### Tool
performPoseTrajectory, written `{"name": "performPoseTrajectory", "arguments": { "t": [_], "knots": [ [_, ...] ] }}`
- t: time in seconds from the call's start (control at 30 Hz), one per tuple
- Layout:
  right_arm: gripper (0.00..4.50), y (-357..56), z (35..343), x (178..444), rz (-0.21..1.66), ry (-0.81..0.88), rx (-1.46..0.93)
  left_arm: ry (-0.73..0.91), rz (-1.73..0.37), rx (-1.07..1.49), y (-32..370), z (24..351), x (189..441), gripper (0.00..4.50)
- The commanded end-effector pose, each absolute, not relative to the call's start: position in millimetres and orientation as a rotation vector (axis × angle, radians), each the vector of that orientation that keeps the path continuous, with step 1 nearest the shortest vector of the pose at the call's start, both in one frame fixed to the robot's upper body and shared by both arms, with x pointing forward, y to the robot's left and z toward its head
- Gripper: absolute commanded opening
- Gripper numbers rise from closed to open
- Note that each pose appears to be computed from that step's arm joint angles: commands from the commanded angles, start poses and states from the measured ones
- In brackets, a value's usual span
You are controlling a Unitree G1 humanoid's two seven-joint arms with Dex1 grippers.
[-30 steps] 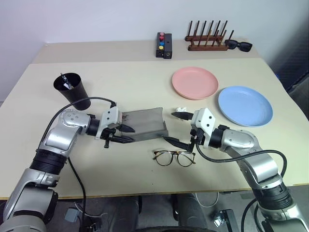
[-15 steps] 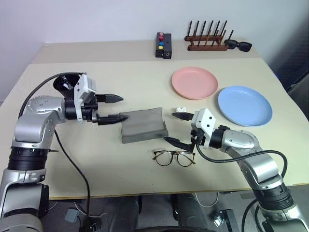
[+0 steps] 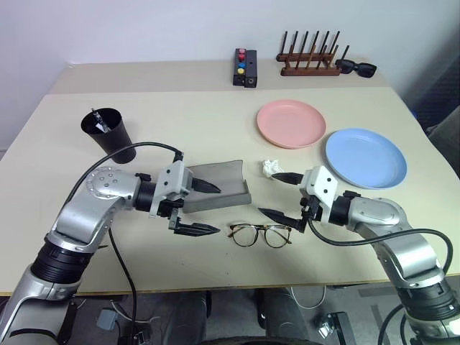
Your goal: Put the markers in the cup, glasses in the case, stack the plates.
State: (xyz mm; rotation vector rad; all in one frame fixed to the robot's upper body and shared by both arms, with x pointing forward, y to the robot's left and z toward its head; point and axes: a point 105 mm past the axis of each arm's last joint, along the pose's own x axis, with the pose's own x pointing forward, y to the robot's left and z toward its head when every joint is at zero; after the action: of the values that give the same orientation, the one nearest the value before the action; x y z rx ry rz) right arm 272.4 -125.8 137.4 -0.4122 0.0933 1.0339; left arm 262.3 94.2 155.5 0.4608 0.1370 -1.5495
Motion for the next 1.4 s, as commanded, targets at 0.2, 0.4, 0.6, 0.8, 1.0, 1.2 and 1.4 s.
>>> {"name": "performPoseTrajectory", "arguments": {
  "t": [0.2, 0.4, 0.6, 0.8, 1.0, 1.2, 1.4],
  "knots": [
    [4.5, -137, 141, 252, 1.038, 0.122, -0.442, 0.089, -1.651, 0.572, 53, 150, 269, 4.49],
    [4.5, -147, 142, 244, 1.01, 0.151, -0.45, 0.117, -1.764, 0.601, 25, 139, 267, 4.49],
    [4.5, -151, 142, 240, 0.98, 0.162, -0.453, 0.169, -1.837, 0.653, 14, 120, 260, 4.49],
    [4.5, -152, 141, 237, 0.963, 0.166, -0.449, 0.211, -1.834, 0.66, 8, 108, 265, 4.49],
    [4.5, -154, 140, 238, 0.952, 0.169, -0.448, 0.254, -1.831, 0.61, -1, 103, 269, 4.49],
    [4.5, -154, 139, 239, 0.948, 0.171, -0.448, 0.287, -1.831, 0.558, -6, 102, 269, 2.23],
    [4.5, -154, 139, 240, 0.946, 0.17, -0.45, 0.304, -1.829, 0.561, -5, 100, 269, 0.77]
  ]
}}
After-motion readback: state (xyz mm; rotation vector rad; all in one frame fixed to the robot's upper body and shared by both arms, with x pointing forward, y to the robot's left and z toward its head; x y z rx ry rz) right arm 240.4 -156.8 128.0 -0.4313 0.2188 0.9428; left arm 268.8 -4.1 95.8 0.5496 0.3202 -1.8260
